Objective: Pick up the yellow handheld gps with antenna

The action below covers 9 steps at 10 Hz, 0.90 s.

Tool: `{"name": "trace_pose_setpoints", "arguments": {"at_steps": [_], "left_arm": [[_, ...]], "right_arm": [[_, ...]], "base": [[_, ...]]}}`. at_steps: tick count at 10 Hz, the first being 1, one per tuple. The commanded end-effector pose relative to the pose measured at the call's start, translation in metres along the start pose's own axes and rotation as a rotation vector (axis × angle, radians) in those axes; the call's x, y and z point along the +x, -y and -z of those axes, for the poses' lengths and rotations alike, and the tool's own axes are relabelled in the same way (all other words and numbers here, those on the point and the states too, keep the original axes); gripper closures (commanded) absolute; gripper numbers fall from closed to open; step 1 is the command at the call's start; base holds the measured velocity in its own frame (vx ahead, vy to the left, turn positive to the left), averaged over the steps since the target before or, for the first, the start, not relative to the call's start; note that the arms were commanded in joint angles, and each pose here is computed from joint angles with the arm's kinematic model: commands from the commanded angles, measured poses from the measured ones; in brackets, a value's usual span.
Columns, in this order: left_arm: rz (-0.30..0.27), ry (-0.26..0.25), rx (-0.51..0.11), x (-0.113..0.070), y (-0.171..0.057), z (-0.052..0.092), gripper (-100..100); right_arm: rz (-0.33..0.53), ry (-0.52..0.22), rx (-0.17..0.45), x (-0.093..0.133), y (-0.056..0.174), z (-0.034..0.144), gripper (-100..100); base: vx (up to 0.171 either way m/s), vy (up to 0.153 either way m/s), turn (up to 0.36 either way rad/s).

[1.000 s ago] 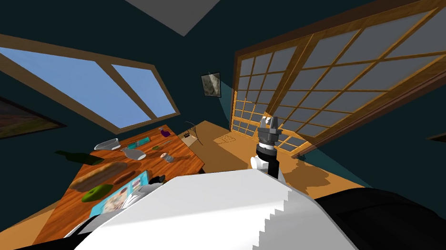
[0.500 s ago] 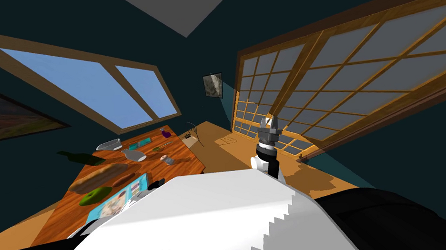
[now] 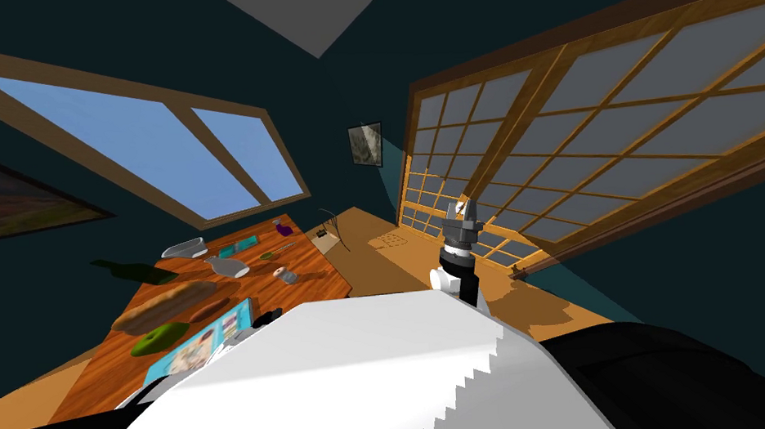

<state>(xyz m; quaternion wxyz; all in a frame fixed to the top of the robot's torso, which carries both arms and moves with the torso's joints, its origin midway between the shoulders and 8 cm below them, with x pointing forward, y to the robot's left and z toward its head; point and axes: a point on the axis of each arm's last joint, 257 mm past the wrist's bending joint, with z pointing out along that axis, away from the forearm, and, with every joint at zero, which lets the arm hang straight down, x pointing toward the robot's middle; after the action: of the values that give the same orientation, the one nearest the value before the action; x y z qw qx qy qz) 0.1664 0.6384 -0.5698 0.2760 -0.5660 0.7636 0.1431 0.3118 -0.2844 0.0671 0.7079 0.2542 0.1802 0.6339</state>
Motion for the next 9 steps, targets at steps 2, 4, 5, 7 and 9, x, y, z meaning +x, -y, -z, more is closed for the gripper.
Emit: {"name": "trace_pose_setpoints", "arguments": {"at_steps": [2, 4, 5, 7, 9], "left_arm": [[0.001, 0.0, 0.0, 0.0, 0.0, 0.0, 100], [0.01, 0.002, -0.006, -0.008, 0.009, 0.0, 100], [0.012, 0.002, -0.008, -0.011, 0.013, -0.001, 100], [0.015, 0.002, -0.01, -0.013, 0.016, -0.001, 100], [0.024, 0.002, -0.015, -0.021, 0.027, 0.0, 100]], "right_arm": [[0.0, 0.0, 0.0, 0.0, 0.0, 0.0, 0], [0.0, 0.0, 0.0, 0.0, 0.0, 0.0, 0], [0.0, 0.0, 0.0, 0.0, 0.0, 0.0, 0], [0.0, 0.0, 0.0, 0.0, 0.0, 0.0, 0], [0.0, 0.0, 0.0, 0.0, 0.0, 0.0, 0]], "base": [[0.0, 0.0, 0.0], [-0.04, -0.011, -0.038], [-0.104, -0.035, -0.064], [-0.083, -0.015, -0.023], [-0.071, -0.013, -0.034]]}}
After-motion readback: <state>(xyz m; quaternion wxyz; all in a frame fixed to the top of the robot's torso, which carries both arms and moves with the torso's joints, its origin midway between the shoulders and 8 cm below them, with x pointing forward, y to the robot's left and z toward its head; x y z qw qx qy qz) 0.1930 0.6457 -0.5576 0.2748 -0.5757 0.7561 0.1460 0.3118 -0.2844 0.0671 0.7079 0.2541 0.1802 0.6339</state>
